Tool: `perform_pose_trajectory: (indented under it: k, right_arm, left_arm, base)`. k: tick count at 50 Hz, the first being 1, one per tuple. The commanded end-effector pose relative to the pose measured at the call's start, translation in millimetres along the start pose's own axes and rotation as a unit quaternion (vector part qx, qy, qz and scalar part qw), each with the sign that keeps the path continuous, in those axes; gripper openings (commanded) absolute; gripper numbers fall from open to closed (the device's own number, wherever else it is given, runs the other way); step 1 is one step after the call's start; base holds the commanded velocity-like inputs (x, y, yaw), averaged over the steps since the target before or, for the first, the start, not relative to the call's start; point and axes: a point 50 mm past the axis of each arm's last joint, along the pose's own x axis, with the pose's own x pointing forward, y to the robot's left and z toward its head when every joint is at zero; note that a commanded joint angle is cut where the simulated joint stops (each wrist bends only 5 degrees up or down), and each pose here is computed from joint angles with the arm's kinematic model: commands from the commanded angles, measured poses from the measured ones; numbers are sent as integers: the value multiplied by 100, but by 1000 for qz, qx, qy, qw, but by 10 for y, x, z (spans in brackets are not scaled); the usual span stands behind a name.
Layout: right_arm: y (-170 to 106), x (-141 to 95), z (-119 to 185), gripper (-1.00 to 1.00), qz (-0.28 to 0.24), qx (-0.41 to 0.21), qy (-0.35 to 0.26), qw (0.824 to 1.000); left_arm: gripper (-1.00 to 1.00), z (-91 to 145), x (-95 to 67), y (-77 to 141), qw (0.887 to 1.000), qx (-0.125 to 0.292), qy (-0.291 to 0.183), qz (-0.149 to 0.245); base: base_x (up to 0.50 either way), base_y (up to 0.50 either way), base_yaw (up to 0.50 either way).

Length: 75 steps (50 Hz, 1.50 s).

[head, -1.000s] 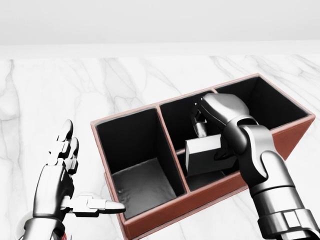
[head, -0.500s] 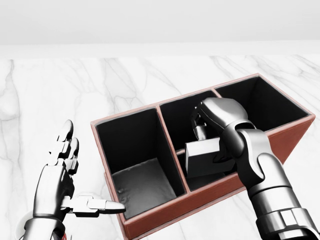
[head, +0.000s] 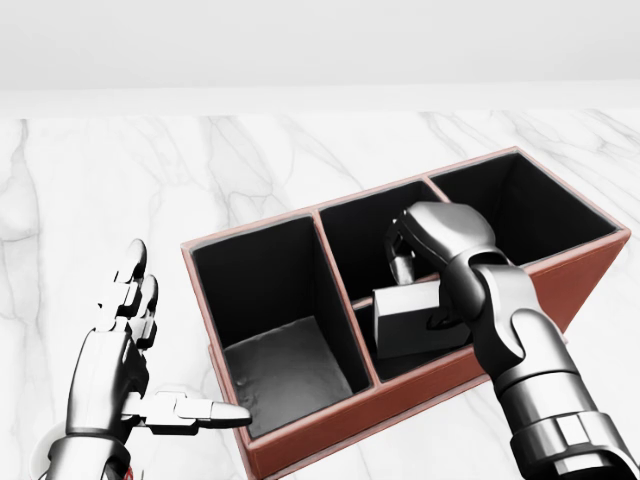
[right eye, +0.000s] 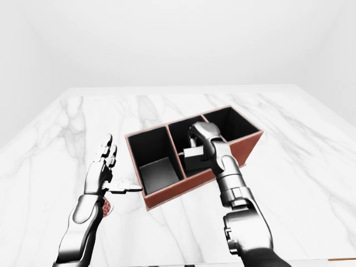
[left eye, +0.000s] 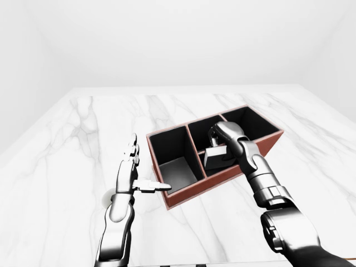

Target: Pick up the book and place it in the back compartment of the caddy.

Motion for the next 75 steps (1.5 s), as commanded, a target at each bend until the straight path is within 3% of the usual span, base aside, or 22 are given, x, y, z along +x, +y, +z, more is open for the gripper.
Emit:
perform_pose_trajectory:
  k: [1,22,23,24,52,75]
  right_arm:
    - [-40,11,-16,-100,-20,1,4,1000]
    - [-42,31,-3,-100,-25,4,4,1000]
    - [-66,34,-1,-51,-38,3,4,999]
    - [-61,43,-1,100,-28,1,5,1000]
    - [-167,-22,40,100,-48,-1,-9,999]
    - [-657,-445,300,100,-92,31,-81,992]
  left_arm:
    - [100,-2,0,-1,1000,0,0,0]
    - [100,-9,-3,-4,1000,0,2,-1]
    - [100,-8,-4,-5,1000,0,2,-1]
    - [100,-11,-4,-5,1000,0,2,-1]
    - [100,-22,1,-6,1000,1,5,0]
    - [100,-24,-1,-8,1000,1,5,-1]
  base:
    - [0,0,0]
    - [0,0,0]
    - [0,0,0]
    - [0,0,0]
    - [0,0,1]
    - [0,0,0]
